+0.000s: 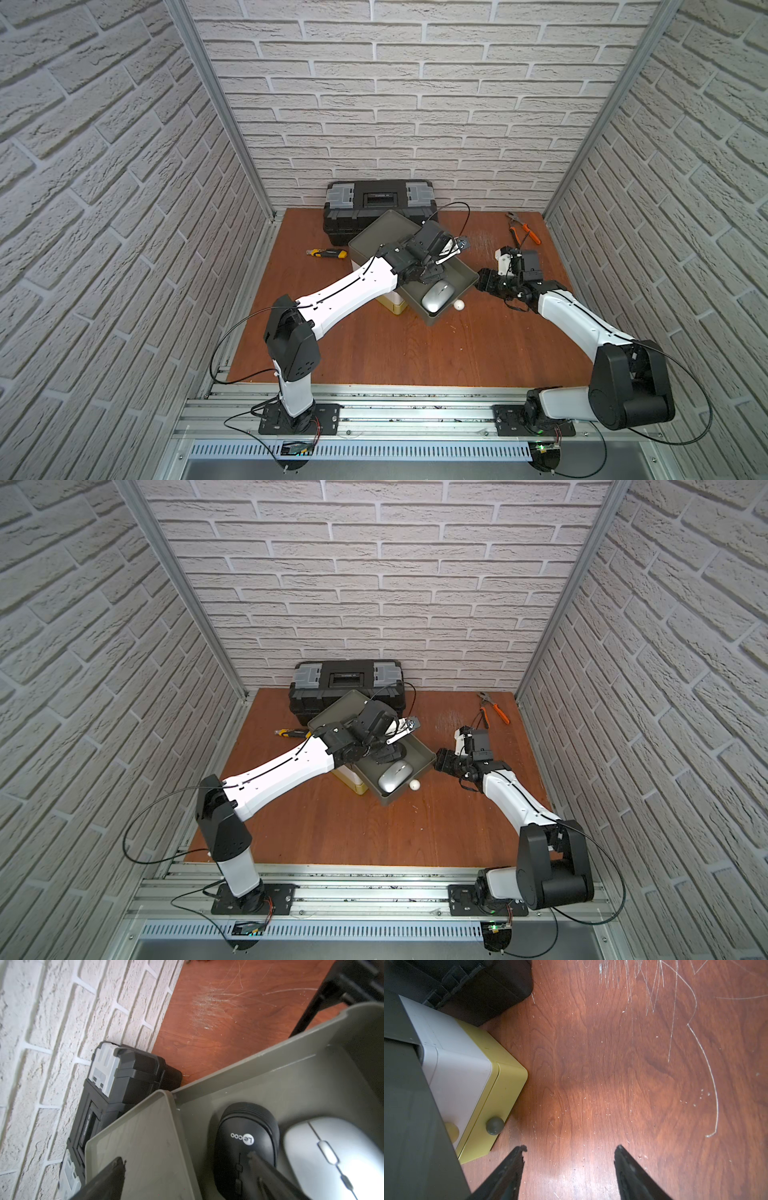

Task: Take the mice out of the drawer
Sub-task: Pick up the mouse from the drawer.

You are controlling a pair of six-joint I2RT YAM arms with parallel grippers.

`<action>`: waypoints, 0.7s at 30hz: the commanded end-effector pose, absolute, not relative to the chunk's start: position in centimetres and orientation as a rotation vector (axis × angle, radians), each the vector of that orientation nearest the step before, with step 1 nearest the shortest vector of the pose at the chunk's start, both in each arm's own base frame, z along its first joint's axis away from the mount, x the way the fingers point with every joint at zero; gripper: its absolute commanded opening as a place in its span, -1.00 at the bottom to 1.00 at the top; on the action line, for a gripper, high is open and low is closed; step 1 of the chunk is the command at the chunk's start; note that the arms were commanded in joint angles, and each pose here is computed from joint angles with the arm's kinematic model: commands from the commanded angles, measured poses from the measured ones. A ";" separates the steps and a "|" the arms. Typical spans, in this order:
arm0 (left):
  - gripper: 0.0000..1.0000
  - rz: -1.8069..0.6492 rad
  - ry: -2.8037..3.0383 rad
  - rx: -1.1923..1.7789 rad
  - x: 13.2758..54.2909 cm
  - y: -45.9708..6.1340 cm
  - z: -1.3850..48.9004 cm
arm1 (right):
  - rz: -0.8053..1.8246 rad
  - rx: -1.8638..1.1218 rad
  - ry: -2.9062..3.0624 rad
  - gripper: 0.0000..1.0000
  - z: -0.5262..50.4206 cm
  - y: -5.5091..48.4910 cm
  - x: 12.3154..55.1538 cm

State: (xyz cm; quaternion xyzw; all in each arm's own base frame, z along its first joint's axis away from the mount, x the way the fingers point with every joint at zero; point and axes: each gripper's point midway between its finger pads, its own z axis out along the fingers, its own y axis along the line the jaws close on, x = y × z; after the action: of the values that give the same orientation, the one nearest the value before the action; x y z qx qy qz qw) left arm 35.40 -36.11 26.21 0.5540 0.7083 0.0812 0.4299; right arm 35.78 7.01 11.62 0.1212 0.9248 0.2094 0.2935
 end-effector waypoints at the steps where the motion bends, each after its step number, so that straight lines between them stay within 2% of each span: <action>1: 0.90 0.131 1.716 1.419 34.1 -36.8 27.7 | 0.629 0.281 2.432 0.42 11.9 8.1 36.2; 10: 0.60 -0.282 1.808 1.694 28.5 -36.9 26.3 | 0.638 0.273 2.435 0.41 11.9 8.3 36.0; 16: 0.45 -0.397 1.859 1.766 28.4 -36.1 25.8 | 0.637 0.276 2.435 0.41 11.7 8.2 35.7; 21: 0.41 -0.407 1.875 1.820 29.2 -36.3 24.5 | 0.634 0.272 2.436 0.41 11.7 8.2 35.5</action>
State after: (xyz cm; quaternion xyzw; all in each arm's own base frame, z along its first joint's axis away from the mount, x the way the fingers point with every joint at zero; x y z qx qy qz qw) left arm 30.27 -36.28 25.88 0.6475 0.6948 -0.1266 0.2862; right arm 35.14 7.43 10.49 0.1187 0.9270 0.2205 0.2793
